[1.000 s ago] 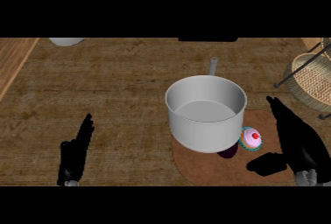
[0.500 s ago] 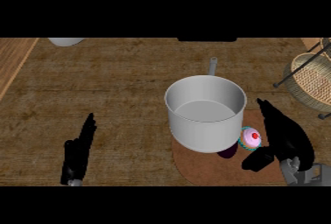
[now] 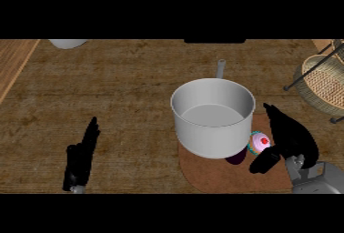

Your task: Pick the cupcake from the cutting board and place it in the tiered basket

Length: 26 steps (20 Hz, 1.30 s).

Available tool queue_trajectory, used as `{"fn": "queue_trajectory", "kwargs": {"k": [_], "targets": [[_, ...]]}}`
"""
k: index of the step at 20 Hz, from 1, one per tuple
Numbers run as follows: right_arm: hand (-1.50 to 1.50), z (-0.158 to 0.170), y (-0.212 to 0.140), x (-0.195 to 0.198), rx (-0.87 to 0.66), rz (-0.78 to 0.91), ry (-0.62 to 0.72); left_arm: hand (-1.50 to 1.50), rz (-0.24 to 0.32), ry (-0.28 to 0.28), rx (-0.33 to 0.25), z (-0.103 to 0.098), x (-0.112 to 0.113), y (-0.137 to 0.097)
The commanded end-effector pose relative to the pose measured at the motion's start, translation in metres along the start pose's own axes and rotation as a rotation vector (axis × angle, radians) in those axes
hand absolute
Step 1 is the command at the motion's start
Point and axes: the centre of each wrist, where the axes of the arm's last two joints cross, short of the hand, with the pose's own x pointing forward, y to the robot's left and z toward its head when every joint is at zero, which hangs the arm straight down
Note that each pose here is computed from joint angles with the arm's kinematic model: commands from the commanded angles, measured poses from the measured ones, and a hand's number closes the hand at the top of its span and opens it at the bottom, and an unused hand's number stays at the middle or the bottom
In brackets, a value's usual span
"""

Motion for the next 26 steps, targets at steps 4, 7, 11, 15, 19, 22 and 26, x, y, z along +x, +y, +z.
{"fn": "queue_trajectory", "kwargs": {"k": [4, 7, 11, 15, 19, 22, 26], "targets": [[-1.50, -0.006, 0.012, 0.002, 0.069, 0.048, 0.148, 0.00, -0.008, 0.002, 0.021, -0.013, -0.003, -0.004], [-1.50, -0.026, 0.026, -0.005, 0.101, 0.026, 0.165, 0.00, -0.004, 0.001, -0.012, -0.004, -0.009, 0.005], [-1.50, -0.027, 0.016, -0.005, 0.103, 0.032, 0.171, 0.00, -0.004, -0.017, 0.013, 0.011, 0.010, -0.005], [-1.50, -0.024, 0.029, -0.008, 0.131, 0.022, 0.174, 0.00, 0.011, 0.004, 0.001, 0.015, 0.000, -0.009], [1.50, -0.029, 0.019, -0.009, 0.110, 0.016, 0.168, 0.00, 0.005, 0.009, -0.006, 0.016, -0.014, -0.007], [1.50, -0.037, 0.041, 0.000, 0.105, 0.049, 0.133, 0.00, 0.006, -0.008, 0.001, 0.003, -0.002, 0.002], [1.50, -0.051, 0.048, -0.006, 0.081, 0.063, 0.069, 0.00, 0.013, 0.014, -0.001, 0.009, 0.001, 0.005]]}}
